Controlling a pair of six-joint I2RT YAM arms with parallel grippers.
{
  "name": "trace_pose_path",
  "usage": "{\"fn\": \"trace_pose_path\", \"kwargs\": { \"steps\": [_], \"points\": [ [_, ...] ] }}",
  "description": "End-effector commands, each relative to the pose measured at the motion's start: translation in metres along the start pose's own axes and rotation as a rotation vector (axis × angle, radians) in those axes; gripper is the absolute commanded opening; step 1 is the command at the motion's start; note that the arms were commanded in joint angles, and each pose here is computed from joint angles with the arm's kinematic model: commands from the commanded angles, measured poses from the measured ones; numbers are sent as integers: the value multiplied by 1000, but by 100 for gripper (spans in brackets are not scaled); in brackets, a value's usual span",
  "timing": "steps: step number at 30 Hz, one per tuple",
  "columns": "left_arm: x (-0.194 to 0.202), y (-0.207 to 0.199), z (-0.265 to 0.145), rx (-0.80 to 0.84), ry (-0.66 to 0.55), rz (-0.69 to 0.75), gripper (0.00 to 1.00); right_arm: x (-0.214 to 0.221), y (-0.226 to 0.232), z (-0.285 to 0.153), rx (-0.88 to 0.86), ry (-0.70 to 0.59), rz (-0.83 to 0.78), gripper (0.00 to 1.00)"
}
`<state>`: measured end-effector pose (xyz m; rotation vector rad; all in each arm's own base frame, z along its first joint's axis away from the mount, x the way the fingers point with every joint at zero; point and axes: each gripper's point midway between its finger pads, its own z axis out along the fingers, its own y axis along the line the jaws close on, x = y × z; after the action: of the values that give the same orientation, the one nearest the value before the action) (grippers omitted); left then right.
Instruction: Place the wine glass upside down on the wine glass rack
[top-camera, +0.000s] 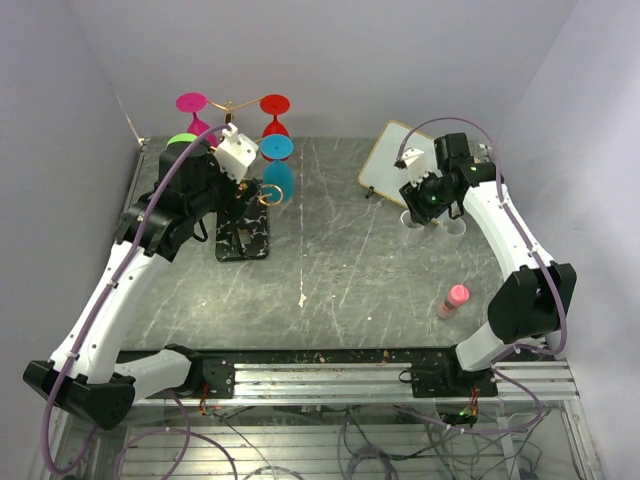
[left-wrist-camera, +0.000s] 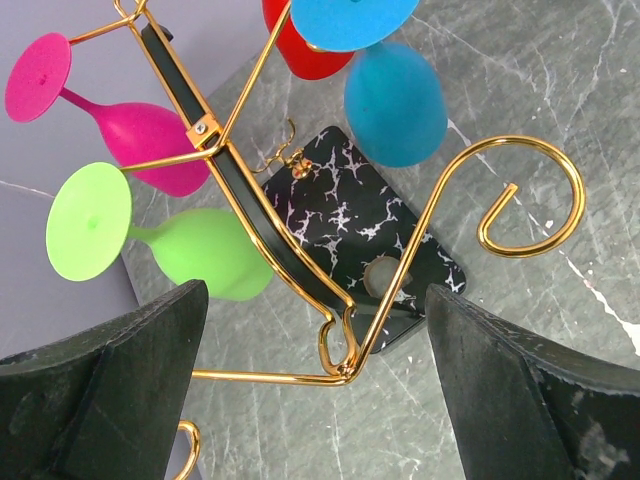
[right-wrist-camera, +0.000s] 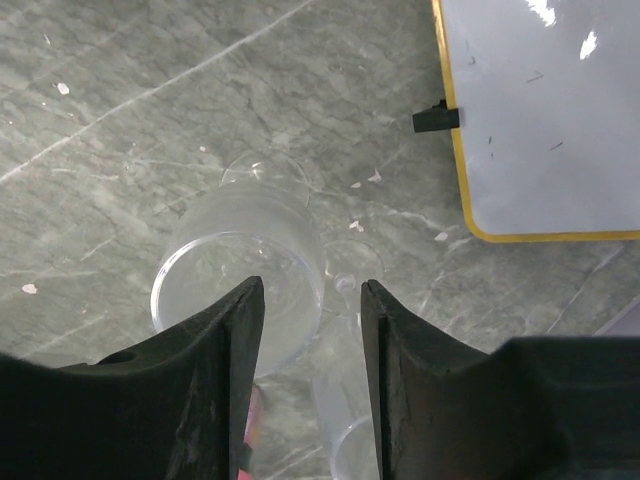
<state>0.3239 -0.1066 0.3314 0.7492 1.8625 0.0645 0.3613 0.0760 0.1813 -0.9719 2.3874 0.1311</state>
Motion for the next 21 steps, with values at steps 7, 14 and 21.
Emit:
{"fn": "trace_pose_path", "kwargs": {
  "steps": [7, 14, 21],
  "points": [
    [-1, 0, -3, 3, -37, -23, 99, 10, 4, 13, -3, 52, 5, 23],
    [-3, 4, -7, -19, -47, -39, 100, -3, 6, 11, -25, 17, -2, 7],
    [-4, 13, -11, -61, -47, -91, 100, -23, 8, -4, -47, -51, -26, 0]
  ]
}}
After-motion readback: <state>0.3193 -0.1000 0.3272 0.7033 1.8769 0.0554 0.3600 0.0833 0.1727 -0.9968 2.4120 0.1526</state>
